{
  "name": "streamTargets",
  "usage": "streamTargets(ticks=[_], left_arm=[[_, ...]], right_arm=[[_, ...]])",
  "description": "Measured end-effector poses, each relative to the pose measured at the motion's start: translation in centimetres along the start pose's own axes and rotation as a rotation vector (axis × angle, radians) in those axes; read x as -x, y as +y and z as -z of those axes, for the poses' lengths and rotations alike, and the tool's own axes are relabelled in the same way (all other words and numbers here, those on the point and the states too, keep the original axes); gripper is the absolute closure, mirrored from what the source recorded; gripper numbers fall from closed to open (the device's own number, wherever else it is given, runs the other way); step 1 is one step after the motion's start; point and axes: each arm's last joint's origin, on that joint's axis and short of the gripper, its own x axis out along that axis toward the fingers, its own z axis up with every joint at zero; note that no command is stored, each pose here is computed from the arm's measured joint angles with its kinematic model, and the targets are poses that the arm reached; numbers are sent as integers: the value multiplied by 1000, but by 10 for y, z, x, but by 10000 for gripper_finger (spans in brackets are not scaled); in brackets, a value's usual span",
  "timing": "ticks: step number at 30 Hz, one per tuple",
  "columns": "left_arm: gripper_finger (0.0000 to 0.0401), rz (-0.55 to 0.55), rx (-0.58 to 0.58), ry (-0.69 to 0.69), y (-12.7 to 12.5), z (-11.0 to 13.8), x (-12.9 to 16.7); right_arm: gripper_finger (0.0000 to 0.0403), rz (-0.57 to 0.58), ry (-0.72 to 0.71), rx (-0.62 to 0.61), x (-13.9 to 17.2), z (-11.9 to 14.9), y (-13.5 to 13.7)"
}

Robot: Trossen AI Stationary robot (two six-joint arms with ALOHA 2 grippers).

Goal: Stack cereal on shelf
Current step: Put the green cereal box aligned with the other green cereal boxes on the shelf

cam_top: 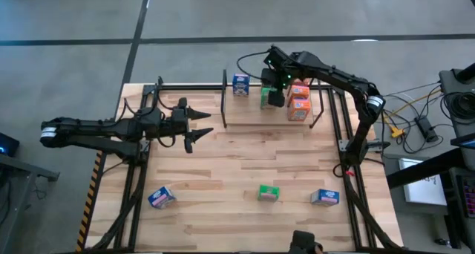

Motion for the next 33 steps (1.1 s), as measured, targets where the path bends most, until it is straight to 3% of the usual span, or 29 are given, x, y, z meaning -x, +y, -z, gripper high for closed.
streamTargets(ticks=[6,11,22,33], left_arm=[[176,0,0,1,0,0,0],[176,0,0,4,0,0,0],[176,0,-1,28,0,3,0],[176,1,22,32,0,3,0]], right_arm=[[121,-10,-39,-110,29,-14,8],[135,-51,-54,-181,56,-29,37],[156,-222,-100,-251,89,-55,152],[152,-307,84,-466,100,-36,242]])
